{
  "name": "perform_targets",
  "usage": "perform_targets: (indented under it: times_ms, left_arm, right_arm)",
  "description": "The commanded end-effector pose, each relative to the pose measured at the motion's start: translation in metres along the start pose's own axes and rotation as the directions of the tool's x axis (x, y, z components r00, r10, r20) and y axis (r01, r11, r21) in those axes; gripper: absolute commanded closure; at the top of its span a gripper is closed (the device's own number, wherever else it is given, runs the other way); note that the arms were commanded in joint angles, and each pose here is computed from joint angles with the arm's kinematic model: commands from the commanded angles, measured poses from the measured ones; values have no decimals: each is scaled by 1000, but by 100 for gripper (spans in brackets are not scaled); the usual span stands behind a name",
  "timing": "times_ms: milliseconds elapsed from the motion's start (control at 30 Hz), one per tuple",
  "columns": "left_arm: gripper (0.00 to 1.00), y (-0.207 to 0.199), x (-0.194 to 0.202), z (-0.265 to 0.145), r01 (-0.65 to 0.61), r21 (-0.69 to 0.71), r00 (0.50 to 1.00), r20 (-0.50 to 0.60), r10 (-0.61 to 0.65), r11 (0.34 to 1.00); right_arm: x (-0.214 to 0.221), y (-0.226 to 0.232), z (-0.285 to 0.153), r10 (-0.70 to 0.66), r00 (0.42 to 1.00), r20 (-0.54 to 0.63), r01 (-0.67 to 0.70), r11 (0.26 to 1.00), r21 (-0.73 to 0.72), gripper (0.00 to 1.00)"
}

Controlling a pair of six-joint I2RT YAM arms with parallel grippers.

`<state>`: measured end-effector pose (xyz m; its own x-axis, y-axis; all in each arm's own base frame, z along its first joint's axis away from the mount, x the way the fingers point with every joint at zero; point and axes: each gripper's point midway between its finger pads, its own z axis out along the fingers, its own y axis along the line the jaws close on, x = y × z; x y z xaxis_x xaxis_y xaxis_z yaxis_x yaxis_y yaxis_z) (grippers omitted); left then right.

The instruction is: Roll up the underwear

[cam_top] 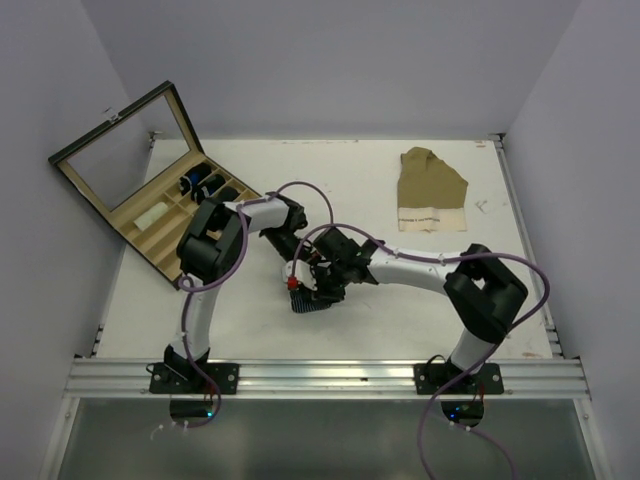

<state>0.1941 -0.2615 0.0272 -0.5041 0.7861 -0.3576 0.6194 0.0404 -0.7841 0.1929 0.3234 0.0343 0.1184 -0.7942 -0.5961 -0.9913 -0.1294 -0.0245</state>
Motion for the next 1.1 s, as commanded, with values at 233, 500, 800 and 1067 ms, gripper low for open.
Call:
perform_targets:
  times_ms: [233,500,800,1067]
  left_arm:
    - [79,63,15,-39,-191,-348,979,-134,153,918]
    - [65,49,-16,-137,-162,-542,970,68,235,824]
    - [48,-3,-29,-300,-52,-832,862,242,446,552]
    - [0,-93,-20,-415,413,-904,665,381,642,109]
  right_arm:
    - [9,27,24,32,999,-42,-41,975,-219,100]
    - [9,36,31,137,985,-109,-165,938,-305,100]
    - [13,36,40,273,942,-198,-324,896,-304,100]
    - [21,38,58,413,872,-262,-485,802,-349,100]
